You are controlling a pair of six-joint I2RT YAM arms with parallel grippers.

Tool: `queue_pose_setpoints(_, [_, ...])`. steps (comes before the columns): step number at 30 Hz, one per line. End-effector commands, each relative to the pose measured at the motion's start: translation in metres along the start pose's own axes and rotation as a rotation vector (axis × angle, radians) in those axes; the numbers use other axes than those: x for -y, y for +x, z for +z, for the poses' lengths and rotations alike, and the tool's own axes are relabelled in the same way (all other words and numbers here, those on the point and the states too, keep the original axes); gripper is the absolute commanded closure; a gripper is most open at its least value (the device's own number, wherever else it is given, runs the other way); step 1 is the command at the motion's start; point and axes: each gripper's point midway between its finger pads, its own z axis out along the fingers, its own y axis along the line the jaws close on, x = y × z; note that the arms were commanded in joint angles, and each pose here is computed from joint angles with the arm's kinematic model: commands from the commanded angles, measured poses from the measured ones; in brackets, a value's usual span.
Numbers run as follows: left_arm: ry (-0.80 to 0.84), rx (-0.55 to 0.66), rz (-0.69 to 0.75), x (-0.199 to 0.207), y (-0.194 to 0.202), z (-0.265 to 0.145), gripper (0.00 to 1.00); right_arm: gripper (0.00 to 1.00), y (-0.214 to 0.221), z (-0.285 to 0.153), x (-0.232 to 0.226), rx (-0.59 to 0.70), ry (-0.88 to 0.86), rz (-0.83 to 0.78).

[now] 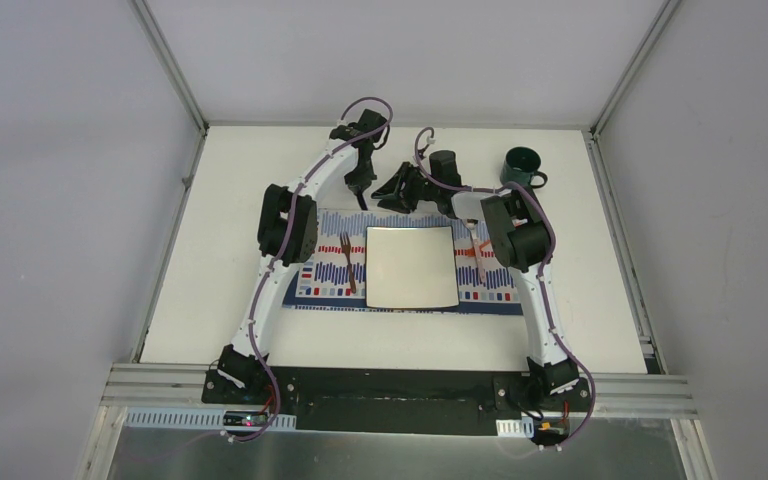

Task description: Set the dinner table for one person

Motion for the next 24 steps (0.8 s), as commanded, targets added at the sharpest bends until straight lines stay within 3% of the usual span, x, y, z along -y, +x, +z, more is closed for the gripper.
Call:
queue_pose_setpoints(1, [-0.069,0.092,-0.013,-0.023,-0.028,-0.015,1.0,0.5,0.003,-0.004,0.041,0.006,0.084,0.048])
queue_pose_setpoints(7, [-0.048,0.149,-0.007,-0.022,-0.05,-0.03,1.0,0.5,0.005,-0.003,0.039,0.001,0.081,0.046])
queue_pose_setpoints(24, [0.02,0.179,-0.017,-0.013,-0.066,-0.042,1.0,0.5,0.007,0.0,0.042,-0.005,0.085,0.049])
